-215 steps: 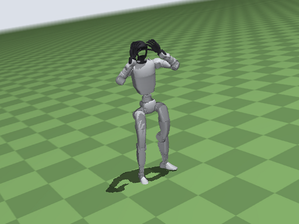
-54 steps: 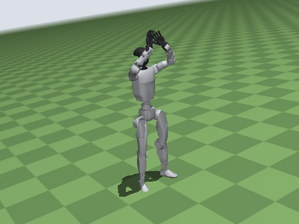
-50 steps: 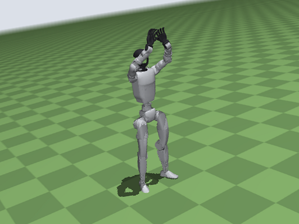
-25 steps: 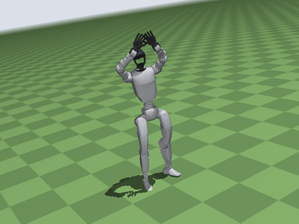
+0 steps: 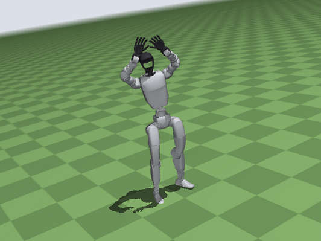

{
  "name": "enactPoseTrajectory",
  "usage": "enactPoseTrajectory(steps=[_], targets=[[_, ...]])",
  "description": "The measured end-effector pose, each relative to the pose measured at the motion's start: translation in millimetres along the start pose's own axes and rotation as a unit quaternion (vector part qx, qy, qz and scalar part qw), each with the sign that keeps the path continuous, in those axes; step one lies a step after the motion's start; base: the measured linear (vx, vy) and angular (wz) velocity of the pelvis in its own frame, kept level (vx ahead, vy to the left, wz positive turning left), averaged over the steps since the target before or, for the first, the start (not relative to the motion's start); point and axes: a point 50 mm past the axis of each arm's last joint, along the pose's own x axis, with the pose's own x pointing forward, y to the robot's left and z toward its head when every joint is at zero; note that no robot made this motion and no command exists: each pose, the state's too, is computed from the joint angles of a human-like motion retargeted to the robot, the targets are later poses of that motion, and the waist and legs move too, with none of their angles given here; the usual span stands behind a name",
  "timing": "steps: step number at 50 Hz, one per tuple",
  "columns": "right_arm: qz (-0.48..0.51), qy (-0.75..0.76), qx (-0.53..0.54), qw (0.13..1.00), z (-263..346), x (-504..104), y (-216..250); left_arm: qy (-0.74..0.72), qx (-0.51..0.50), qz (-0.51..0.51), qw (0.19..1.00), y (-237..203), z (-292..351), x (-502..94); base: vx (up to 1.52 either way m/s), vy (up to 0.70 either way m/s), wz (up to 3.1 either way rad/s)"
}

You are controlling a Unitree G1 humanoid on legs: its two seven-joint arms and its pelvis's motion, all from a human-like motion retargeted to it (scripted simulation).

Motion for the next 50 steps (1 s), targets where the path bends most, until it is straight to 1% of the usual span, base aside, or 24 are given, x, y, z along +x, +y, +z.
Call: enactPoseTrajectory(steps=[2,4,7,10,13,15,16,19,21,24,26,28,30,31,33,36,38,39,41,43,44,46,48,50], targets=[[0.000,0.086,0.031,0.996,-14,-1,14,0.064,-0.027,-0.015,0.997,-7,-12,4,0.01,0.02,-0.34],[-0.036,0.123,0.061,0.990,-17,-7,11,0.072,-0.074,0.012,0.995,-3,-5,6,0.01,0.01,-0.32],[-0.096,0.072,0.081,0.989,-2,-34,-16,-0.017,-0.153,0.090,0.984,19,33,-11,0.00,0.00,-0.08],[-0.109,-0.021,0.111,0.988,25,-75,-50,-0.127,-0.215,0.168,0.954,57,71,-53,0.00,0.00,0.00],[-0.113,-0.074,0.170,0.976,48,-97,-77,-0.200,-0.229,0.227,0.925,87,93,-80,-0.01,0.01,0.21],[-0.139,-0.083,0.145,0.976,48,-93,-87,-0.213,-0.216,0.240,0.922,92,99,-72,0.00,0.00,0.09],[-0.157,-0.083,0.113,0.978,44,-87,-91,-0.212,-0.205,0.241,0.925,92,101,-62,0.00,0.00,0.00],[-0.196,-0.036,0.010,0.980,15,-46,-75,-0.162,-0.168,0.215,0.948,72,98,-5,0.00,0.00,0.00],[-0.174,0.014,-0.003,0.985,-3,-18,-55,-0.108,-0.132,0.177,0.969,57,84,26,0.00,-0.03,-0.06],[-0.102,0.070,0.015,0.992,-20,0,-30,-0.038,-0.107,0.096,0.989,35,63,47,0.00,0.00,0.00],[-0.084,0.079,0.021,0.993,-24,0,-25,-0.020,-0.125,0.068,0.990,30,59,50,0.00,0.00,0.00],[-0.104,0.058,0.017,0.993,-20,-6,-32,-0.040,-0.159,0.093,0.982,41,65,47,0.00,0.00,0.00],[-0.136,0.015,0.012,0.991,-9,-22,-48,-0.084,-0.184,0.148,0.968,58,73,27,0.00,0.00,0.00],[-0.150,-0.010,0.010,0.989,0,-34,-57,-0.108,-0.189,0.179,0.960,68,76,10,0.02,0.02,-0.19],[-0.148,-0.059,0.037,0.987,19,-64,-72,-0.152,-0.200,0.216,0.943,84,77,-36,0.02,0.02,-0.19],[-0.108,-0.079,0.168,0.977,52,-112,-92,-0.211,-0.236,0.220,0.923,107,86,-105,0.00,0.00,0.00],[-0.096,-0.079,0.237,0.963,67,-128,-99,-0.245,-0.261,0.222,0.907,113,99,-124,0.02,-0.06,-0.13],[-0.095,-0.082,0.245,0.961,70,-131,-101,-0.258,-0.259,0.223,0.903,115,103,-126,0.03,-0.07,-0.08],[-0.101,-0.094,0.200,0.970,67,-126,-104,-0.273,-0.217,0.227,0.909,113,103,-117,0.03,-0.07,-0.01],[-0.121,-0.092,0.096,0.984,44,-103,-95,-0.257,-0.142,0.243,0.925,97,96,-76,0.02,-0.07,0.07],[-0.130,-0.077,0.049,0.987,29,-90,-86,-0.244,-0.119,0.235,0.933,84,96,-52,0.01,-0.06,0.08],[-0.133,-0.020,-0.002,0.991,0,-61,-62,-0.197,-0.087,0.183,0.959,58,89,-9,0.00,0.00,0.00],[-0.092,0.055,0.008,0.994,-19,-34,-28,-0.115,-0.086,0.108,0.984,33,69,18,0.00,0.00,0.00],[-0.034,0.113,0.034,0.992,-27,-20,2,-0.052,-0.099,0.044,0.993,14,53,26,0.00,0.00,0.00]])
